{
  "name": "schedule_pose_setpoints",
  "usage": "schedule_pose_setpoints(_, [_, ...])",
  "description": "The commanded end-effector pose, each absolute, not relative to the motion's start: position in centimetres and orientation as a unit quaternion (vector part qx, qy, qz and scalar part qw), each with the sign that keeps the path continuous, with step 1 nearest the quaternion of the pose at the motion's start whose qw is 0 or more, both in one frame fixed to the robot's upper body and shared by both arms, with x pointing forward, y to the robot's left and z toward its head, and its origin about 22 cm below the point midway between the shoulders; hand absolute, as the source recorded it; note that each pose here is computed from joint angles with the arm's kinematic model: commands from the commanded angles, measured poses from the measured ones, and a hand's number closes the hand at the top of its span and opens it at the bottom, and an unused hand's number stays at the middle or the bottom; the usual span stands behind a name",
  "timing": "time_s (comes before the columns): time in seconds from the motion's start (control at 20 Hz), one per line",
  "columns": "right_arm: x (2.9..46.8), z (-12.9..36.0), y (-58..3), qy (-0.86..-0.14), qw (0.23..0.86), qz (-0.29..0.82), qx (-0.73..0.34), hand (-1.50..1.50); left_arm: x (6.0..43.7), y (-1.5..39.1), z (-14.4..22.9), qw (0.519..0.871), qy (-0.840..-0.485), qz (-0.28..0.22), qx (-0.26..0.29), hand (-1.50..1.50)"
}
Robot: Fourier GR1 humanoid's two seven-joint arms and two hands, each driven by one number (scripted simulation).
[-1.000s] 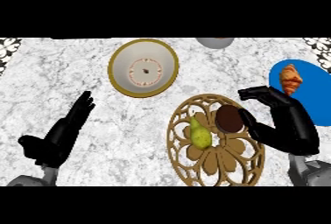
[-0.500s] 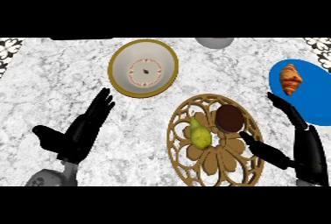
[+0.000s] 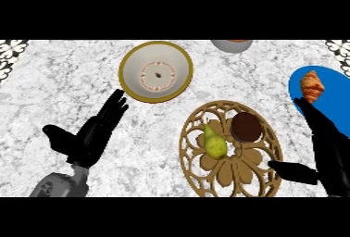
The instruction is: Pick the cupcake from the placemat and place it in the bowl
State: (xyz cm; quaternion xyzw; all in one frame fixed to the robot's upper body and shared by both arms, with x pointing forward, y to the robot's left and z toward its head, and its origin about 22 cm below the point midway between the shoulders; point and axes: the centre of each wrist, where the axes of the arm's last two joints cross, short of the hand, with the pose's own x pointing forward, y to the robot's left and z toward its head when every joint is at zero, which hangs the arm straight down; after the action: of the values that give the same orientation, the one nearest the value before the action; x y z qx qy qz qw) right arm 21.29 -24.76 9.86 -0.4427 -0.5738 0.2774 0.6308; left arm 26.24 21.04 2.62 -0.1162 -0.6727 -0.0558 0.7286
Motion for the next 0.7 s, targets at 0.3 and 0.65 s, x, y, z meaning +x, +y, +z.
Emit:
schedule_pose_setpoints(0.3, [24.7, 16.3, -17.9, -0.413, 0.730, 0.305, -0.452, -1.50, 26.4, 18.2, 3.1, 0.728, -0.668, -0.078, -0.133, 0.00])
schedule_pose_setpoints(0.65, [26.6, 13.1, -16.5, -0.325, 0.765, 0.309, -0.462, -1.50, 26.1, 21.5, 2.1, 0.727, -0.672, -0.068, -0.125, 0.00])
